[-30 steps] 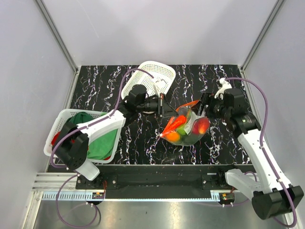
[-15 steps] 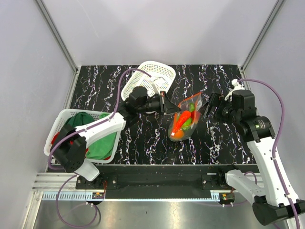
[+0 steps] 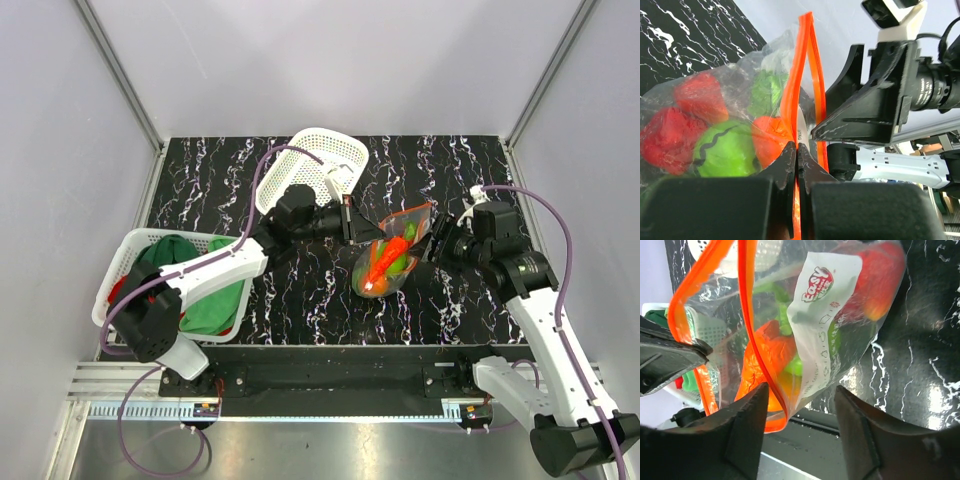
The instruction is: Open the zip-top bag and remove the fake food
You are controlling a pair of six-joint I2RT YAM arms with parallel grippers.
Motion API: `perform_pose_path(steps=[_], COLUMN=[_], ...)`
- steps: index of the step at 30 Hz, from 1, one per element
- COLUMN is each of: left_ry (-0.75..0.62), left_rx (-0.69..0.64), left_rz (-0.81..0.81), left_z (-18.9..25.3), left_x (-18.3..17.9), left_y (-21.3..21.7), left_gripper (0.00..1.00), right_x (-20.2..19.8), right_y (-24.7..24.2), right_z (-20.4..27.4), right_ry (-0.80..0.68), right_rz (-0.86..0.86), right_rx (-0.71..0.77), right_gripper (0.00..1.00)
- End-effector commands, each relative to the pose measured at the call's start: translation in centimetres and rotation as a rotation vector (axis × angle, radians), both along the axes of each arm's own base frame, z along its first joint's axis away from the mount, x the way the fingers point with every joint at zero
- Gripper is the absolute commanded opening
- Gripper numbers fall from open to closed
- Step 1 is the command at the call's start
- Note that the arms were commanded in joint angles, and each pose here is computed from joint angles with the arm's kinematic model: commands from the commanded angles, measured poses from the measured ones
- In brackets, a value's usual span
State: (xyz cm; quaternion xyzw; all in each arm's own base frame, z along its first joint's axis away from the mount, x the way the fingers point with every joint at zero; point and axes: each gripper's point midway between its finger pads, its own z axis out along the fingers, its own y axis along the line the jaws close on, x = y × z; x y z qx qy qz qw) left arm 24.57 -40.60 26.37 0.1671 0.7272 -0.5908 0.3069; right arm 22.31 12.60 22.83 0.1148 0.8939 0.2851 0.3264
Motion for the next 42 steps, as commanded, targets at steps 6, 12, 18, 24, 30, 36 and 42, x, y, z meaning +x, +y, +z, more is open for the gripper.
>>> perform_pose_path(steps=[6, 12, 18, 24, 30, 36, 42], left_ry=[-0.083, -0.074, -0.058, -0.023, -0.111, -0.330, -0.442], left_rx=[-0.090, -0.090, -0.075, -0.020, 0.161, 0.267, 0.247], left_rz=[0.007, -0.051, -0.074, -0.073, 0.041, 0.122, 0.086], left_z=[4.1, 4.0, 2.8, -0.2, -1.6, 3.2, 5.6], left_x=[0.9, -0.2, -1.4, -2.4, -0.7, 0.6, -0.8], left_y=[-1.6, -3.6, -5.0, -5.1, -2.8, -2.1, -4.4], left_gripper=[0.00, 0.00, 0.00, 0.00, 0.17, 0.46, 0.33], right_x=[-1.0, -0.8, -1.5, -1.4, -1.2, -1.4, -1.3], right_y=[0.8, -1.1, -4.3, -4.0, -3.7, -1.9, -1.6], right_z=[1.2, 2.0, 3.6, 1.6, 1.7, 1.5, 2.4], right_ry=[-0.047, -0.088, -0.152, -0.109, -0.129, -0.139, -0.156], right_rz=[-0.003, -0.080, -0.164, -0.136, -0.083, 0.048, 0.058], right_rx=[0.100, 0.019, -0.121, -0.136, -0.154, -0.126, -0.110], right_gripper=[0.31, 0.00, 0.00, 0.00, 0.00, 0.00, 0.00])
